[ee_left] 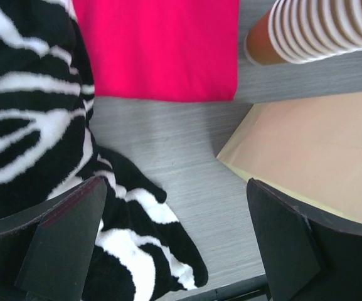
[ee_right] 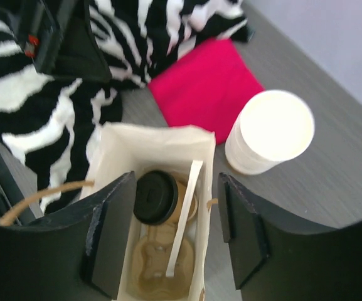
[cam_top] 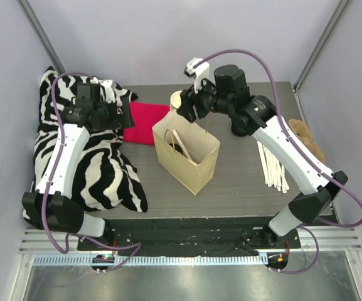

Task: Pack the takeout coffee

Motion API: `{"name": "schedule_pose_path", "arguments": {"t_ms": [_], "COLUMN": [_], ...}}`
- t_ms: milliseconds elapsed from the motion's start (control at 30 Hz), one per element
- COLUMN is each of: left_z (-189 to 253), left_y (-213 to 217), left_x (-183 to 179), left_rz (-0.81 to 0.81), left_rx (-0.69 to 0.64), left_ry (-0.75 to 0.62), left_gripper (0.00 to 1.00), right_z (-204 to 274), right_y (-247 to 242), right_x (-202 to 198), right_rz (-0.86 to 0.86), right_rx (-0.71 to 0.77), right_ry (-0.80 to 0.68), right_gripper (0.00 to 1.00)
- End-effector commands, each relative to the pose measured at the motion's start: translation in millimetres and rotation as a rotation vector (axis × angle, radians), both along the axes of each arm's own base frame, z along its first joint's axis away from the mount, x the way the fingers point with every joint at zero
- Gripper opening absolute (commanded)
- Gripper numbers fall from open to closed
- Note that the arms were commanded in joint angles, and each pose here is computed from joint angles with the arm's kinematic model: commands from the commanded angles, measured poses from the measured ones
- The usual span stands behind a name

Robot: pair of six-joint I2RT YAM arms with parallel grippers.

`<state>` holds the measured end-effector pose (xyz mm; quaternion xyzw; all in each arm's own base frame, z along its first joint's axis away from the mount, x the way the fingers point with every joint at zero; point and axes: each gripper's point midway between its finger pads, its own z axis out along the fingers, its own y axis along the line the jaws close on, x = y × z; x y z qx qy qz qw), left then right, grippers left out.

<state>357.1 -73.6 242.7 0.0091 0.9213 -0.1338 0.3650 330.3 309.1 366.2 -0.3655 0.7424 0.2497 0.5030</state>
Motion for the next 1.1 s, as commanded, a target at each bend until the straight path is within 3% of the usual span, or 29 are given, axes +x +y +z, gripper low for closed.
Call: {"name": "schedule_pose_path", "arguments": {"t_ms": [0,133,233,367,567,900,1067], "left_z": [38,52,51,58,34,-46,-63], "left_y": [-1,3,8,18,37,44,46], "left_x": [12,21,24,25,16,-40,-60], "left_rz": [-0.106,-0.129,-0.118,-0.093,-0.056,-0.117,-0.129], "left_rx": [0.014,0.047,0.006,-0.086,-0.023,0.051,0.082], "left_ry": [-0.065,-0.038,0.014,0.031,0.090,0.228,0.238], "left_gripper": [1.00,0.99,1.00,1.00,1.00,1.00,1.00], "right_z": [103,128,125,97,25,-136,-156], "right_y": [-22,-58,-116,-176,-249,-288,-285], "right_x": [7,29,54,62,39,-15,-25], "right_rz": [-0.123,-0.281,-0.479,-0.617,-0.794,-0.861,-0.852], "right_rx": [0.167,0.195,0.254,0.302,0.177,-0.076,-0.069], "right_ry": [-0.223,-0.275,-0.214,-0.087,-0.012,0.204,0.238], "right_gripper": [0.69,0.89,0.96,0.97,0.97,0.98,0.98]}}
